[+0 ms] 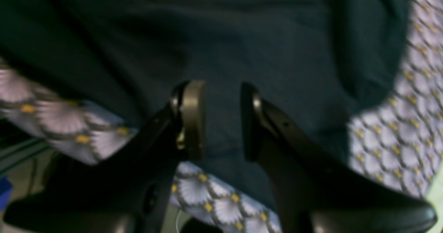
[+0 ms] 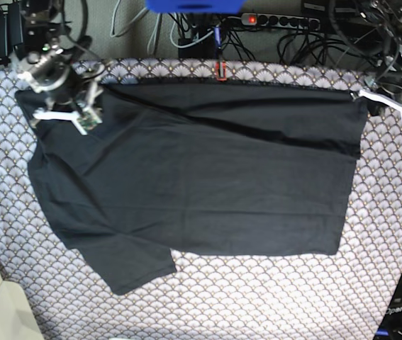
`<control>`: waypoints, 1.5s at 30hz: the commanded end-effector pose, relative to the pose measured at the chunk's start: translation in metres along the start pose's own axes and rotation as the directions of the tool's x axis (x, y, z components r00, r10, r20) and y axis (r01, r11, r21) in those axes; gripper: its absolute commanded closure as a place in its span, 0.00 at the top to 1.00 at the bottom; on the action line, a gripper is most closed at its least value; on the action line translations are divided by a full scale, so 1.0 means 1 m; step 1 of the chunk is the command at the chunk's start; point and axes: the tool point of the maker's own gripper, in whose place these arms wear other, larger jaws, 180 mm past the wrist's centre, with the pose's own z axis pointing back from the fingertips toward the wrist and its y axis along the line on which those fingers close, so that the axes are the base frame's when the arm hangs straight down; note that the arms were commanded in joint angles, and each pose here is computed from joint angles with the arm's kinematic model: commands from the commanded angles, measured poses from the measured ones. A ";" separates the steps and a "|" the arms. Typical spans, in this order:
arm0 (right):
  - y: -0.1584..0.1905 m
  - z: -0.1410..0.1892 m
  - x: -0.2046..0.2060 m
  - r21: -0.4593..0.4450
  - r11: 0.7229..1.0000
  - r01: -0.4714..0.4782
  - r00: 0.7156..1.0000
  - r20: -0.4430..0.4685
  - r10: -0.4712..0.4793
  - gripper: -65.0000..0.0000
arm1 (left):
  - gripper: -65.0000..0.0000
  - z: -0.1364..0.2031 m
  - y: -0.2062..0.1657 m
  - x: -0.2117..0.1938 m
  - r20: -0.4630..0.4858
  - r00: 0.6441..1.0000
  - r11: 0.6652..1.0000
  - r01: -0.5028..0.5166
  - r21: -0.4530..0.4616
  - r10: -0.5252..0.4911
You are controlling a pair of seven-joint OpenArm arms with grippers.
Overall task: Fold the T-shirt properly
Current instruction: 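Release the right gripper and raise it off the shirt, then move the right gripper over the shirt body toward the sleeve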
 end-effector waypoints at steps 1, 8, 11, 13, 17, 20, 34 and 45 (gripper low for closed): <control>0.003 0.003 0.004 0.005 1.000 -0.007 1.000 0.022 0.007 0.29 | 0.00 0.003 0.000 0.011 0.040 0.999 1.000 0.009 -0.004 -0.009; 0.032 0.001 0.008 0.081 0.996 -0.031 0.999 0.033 0.028 0.29 | 0.00 0.003 0.001 0.010 0.037 0.999 1.000 0.010 -0.002 -0.009; 0.034 0.000 0.008 0.086 0.996 -0.029 0.999 0.031 0.027 0.29 | 0.00 0.003 0.001 0.010 0.036 0.999 1.000 0.010 -0.001 -0.010; 0.037 0.000 0.003 0.095 0.995 -0.024 1.000 0.019 0.023 0.29 | 0.00 0.003 0.001 0.010 0.037 0.999 1.000 0.009 -0.001 -0.009; 0.038 -0.001 0.001 0.099 0.995 -0.022 1.000 0.013 0.021 0.29 | 0.00 0.003 0.001 0.010 0.038 0.999 1.000 0.007 -0.002 -0.007; 0.039 -0.001 0.000 0.102 0.995 -0.020 1.000 0.014 0.019 0.29 | 0.00 0.003 0.001 0.010 0.038 0.999 1.000 0.007 -0.002 -0.007; 0.039 -0.007 -0.008 0.112 0.994 -0.010 1.000 -0.008 0.011 0.28 | 0.00 0.003 0.000 0.010 0.037 0.999 1.000 0.010 -0.002 -0.010; 0.029 -0.028 -0.014 0.113 0.994 0.012 0.999 -0.034 -0.008 0.14 | 0.00 0.004 0.000 0.011 0.037 0.999 1.000 0.011 -0.003 -0.010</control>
